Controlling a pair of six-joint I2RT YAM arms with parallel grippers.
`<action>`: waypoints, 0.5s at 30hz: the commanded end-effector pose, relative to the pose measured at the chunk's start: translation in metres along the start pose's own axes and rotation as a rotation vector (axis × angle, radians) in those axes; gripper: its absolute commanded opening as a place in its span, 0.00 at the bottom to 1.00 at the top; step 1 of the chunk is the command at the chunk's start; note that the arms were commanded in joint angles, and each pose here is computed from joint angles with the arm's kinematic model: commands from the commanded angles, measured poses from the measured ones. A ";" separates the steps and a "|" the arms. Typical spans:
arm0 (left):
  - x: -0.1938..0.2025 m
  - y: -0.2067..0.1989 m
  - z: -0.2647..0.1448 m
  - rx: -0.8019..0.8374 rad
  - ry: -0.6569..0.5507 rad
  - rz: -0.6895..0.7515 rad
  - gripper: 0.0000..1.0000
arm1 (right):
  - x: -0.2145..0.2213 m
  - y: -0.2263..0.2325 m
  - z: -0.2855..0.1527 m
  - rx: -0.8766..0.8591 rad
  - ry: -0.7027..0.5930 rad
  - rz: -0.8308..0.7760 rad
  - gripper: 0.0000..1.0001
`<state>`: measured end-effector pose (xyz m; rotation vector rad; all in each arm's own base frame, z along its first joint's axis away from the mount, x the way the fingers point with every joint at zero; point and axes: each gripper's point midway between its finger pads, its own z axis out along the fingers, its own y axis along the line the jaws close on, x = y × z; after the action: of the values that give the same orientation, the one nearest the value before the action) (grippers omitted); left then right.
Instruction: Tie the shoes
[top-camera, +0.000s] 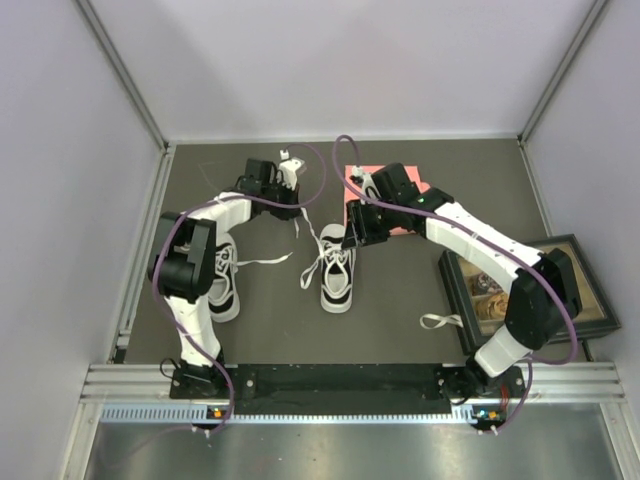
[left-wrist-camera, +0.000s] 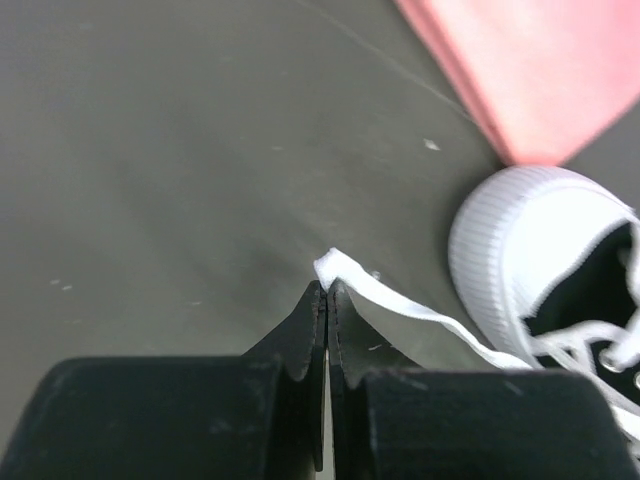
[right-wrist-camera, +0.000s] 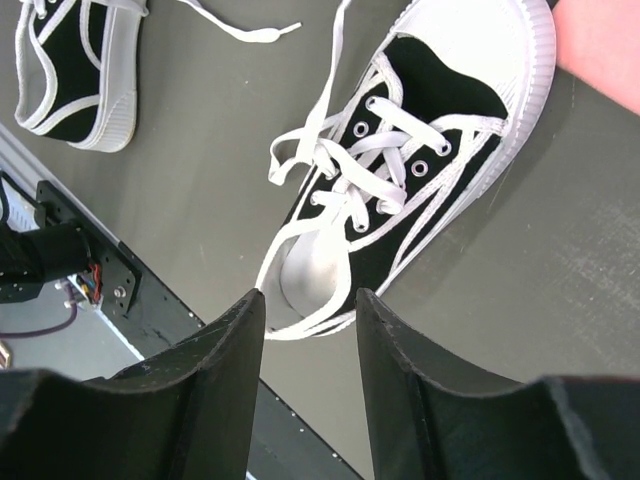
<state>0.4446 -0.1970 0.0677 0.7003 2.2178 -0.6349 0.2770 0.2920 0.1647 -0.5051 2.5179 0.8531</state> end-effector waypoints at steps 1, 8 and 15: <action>-0.008 0.013 0.001 -0.055 0.008 -0.036 0.00 | -0.009 0.003 0.000 -0.018 -0.027 -0.026 0.41; 0.005 0.034 -0.004 -0.151 0.051 -0.073 0.08 | -0.007 0.001 0.008 -0.028 -0.005 -0.026 0.38; -0.018 -0.006 -0.057 0.139 -0.150 -0.062 0.51 | -0.006 0.001 0.013 -0.038 0.009 -0.027 0.36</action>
<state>0.4467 -0.1712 0.0602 0.5802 2.2894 -0.6443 0.2770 0.2949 0.1518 -0.5250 2.5493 0.8623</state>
